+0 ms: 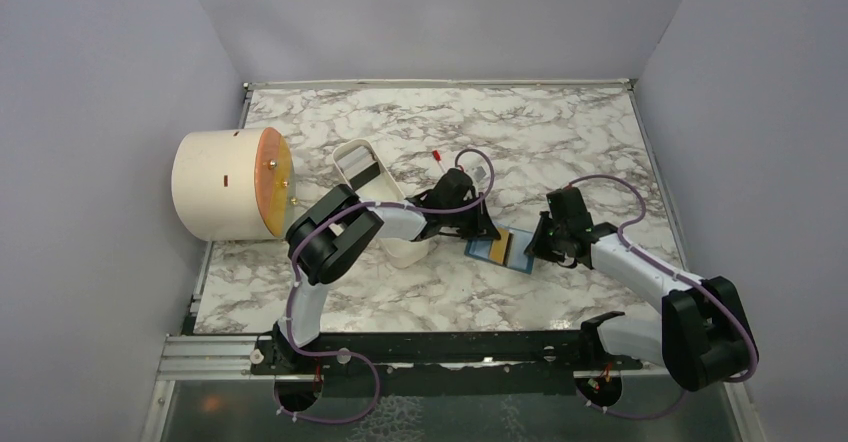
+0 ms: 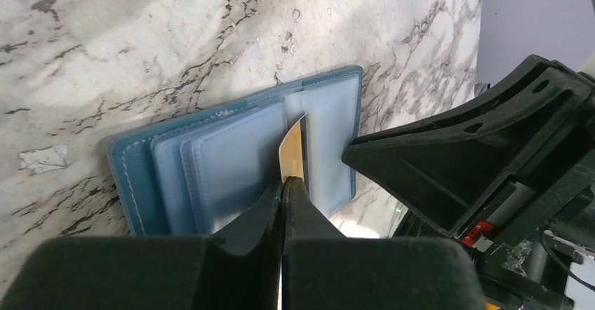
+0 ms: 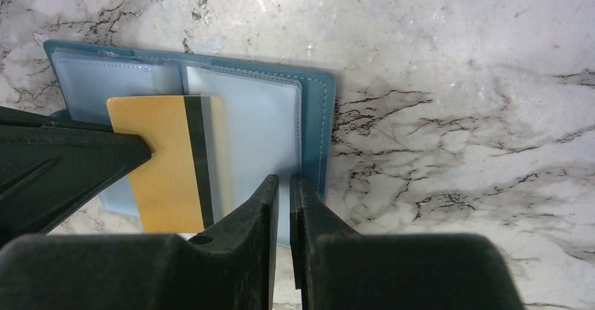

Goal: Put the credit cards into the card holder
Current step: Insert the credit card into the card holder.

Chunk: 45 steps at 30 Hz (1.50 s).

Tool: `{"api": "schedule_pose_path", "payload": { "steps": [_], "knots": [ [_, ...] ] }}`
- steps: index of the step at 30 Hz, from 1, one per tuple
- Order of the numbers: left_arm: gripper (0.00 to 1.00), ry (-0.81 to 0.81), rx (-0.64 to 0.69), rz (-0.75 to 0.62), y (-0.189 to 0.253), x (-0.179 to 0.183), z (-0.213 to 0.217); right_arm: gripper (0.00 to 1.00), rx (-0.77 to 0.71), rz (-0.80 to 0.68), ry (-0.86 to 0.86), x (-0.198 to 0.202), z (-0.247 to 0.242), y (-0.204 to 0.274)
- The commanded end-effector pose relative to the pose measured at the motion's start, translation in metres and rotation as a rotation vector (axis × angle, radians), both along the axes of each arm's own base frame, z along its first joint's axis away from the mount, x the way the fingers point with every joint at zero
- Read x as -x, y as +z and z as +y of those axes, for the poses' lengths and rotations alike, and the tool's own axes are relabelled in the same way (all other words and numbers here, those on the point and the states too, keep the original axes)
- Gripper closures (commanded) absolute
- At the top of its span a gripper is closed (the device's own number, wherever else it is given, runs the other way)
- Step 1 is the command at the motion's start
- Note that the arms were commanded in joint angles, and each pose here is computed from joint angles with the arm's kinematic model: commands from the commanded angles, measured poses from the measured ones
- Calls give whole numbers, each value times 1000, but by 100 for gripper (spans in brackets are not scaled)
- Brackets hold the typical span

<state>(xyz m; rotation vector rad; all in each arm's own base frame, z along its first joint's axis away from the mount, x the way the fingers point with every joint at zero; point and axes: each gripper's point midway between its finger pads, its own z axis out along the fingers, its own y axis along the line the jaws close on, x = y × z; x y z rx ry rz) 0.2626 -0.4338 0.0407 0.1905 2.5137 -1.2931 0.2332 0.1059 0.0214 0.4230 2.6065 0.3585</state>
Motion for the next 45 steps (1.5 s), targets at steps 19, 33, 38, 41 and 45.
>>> {"api": "schedule_pose_path", "payload": {
  "steps": [19, 33, 38, 41, 45],
  "knots": [
    [100, 43, -48, -13, -18, 10, -4, 80, 37, -32, -55, 3, -12, 20],
    [100, 100, -35, -34, -14, 0, -8, 77, 17, 12, -77, 10, -10, 0],
    [100, 91, -36, -22, -19, 4, -13, 77, -15, 38, -70, 13, -3, -10],
    [100, 90, -42, -19, -23, 6, -14, 80, -33, 41, -60, 13, 1, -14],
    [100, 89, -45, -21, -24, 6, -15, 83, -56, 31, -48, 14, 4, -15]
  ]
}}
